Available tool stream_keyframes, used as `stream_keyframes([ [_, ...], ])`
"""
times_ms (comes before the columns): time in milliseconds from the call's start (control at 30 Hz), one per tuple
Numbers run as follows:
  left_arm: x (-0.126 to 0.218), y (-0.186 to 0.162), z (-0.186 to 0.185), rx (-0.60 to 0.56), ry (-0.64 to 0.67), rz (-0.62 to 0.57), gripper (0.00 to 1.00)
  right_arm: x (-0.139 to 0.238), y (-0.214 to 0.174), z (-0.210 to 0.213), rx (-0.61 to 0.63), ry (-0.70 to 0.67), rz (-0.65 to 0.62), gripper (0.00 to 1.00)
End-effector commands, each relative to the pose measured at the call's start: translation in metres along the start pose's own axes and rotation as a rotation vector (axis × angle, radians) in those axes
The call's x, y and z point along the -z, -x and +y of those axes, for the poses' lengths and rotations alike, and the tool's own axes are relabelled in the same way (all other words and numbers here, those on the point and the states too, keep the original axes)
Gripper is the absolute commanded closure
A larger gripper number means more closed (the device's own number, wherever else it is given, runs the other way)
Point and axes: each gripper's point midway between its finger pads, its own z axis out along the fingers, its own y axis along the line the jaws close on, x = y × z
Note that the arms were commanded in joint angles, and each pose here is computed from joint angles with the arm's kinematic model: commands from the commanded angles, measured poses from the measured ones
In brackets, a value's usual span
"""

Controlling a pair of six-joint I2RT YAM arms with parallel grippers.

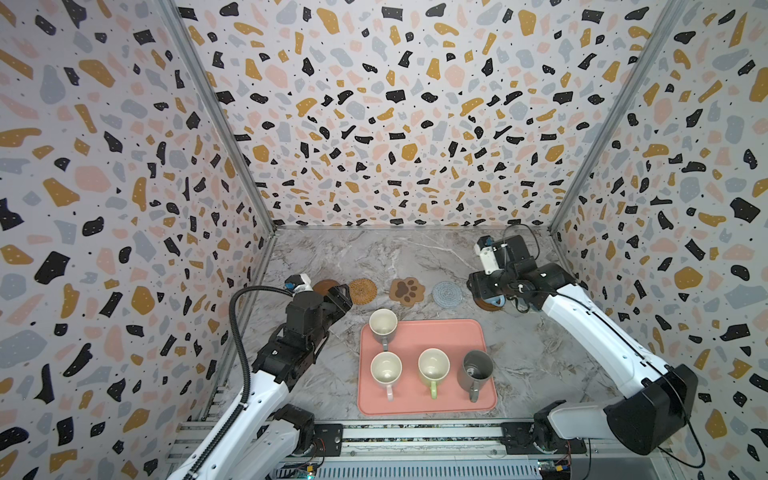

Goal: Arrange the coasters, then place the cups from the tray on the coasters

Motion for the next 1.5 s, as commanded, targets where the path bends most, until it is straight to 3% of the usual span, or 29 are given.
stream_keyframes([
  [0, 0.0, 0.002, 0.003, 0.012, 0.001, -0.025, 0.22, -0.001, -0.004, 0.042, 0.001, 0.064, 0.032, 0.33],
  [200, -0.001, 0.001, 0.005, 0.012, 0.004, -0.021, 0.23, -0.021, -0.03, 0.118, 0.086, 0.156, 0.134, 0.29],
  [400, -0.002, -0.002, 0.008, 0.01, 0.008, -0.017, 0.22, -0.034, -0.05, 0.158, 0.104, 0.177, 0.192, 0.18],
  [600, -0.002, -0.002, 0.008, 0.008, 0.008, -0.019, 0.22, -0.038, -0.057, 0.188, 0.082, 0.221, 0.196, 0.15],
  [1467, -0.002, -0.005, 0.011, 0.013, 0.009, -0.015, 0.22, -0.086, -0.08, 0.219, 0.085, 0.17, 0.263, 0.14],
])
